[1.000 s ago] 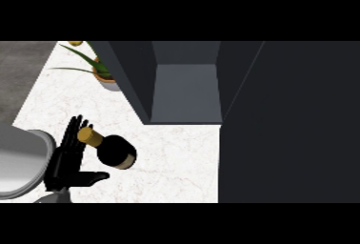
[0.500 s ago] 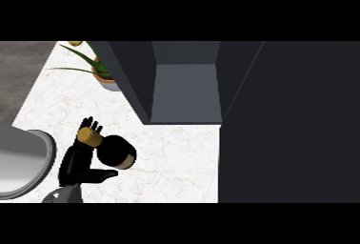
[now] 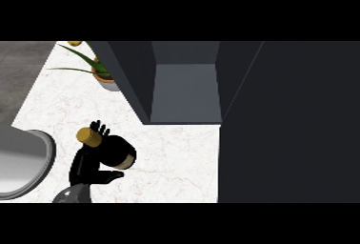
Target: Pick up the wine, place it into the cabinet and close the cabinet
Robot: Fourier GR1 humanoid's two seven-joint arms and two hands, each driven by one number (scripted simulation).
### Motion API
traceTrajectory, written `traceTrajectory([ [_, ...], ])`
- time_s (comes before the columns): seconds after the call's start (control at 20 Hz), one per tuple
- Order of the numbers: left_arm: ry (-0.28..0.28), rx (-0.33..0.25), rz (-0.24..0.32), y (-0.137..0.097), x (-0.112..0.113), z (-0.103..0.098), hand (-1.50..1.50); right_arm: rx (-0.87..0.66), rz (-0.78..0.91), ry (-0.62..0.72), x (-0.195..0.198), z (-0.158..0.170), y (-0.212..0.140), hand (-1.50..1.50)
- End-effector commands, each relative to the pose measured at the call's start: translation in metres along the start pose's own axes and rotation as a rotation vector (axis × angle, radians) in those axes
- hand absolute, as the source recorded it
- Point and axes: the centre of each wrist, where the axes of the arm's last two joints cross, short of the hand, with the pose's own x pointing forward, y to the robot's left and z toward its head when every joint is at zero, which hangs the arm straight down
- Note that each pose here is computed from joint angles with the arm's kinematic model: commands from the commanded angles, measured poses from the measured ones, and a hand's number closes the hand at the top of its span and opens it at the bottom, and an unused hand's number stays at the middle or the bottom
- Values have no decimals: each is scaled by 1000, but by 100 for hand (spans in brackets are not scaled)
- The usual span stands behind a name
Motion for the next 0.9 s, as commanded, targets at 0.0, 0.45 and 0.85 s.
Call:
traceTrajectory([
  [0.0, -7, -2, 65, -14, -23, 8, -150, 9, 21, -7, 13, -3, -12, -150],
  [0.45, -5, -31, 106, 1, -8, -11, 150, 7, 1, 1, -11, 8, -7, -150],
  [0.85, -2, -52, 116, 8, -10, 1, 150, 6, -13, -9, -11, -1, -16, -150],
])
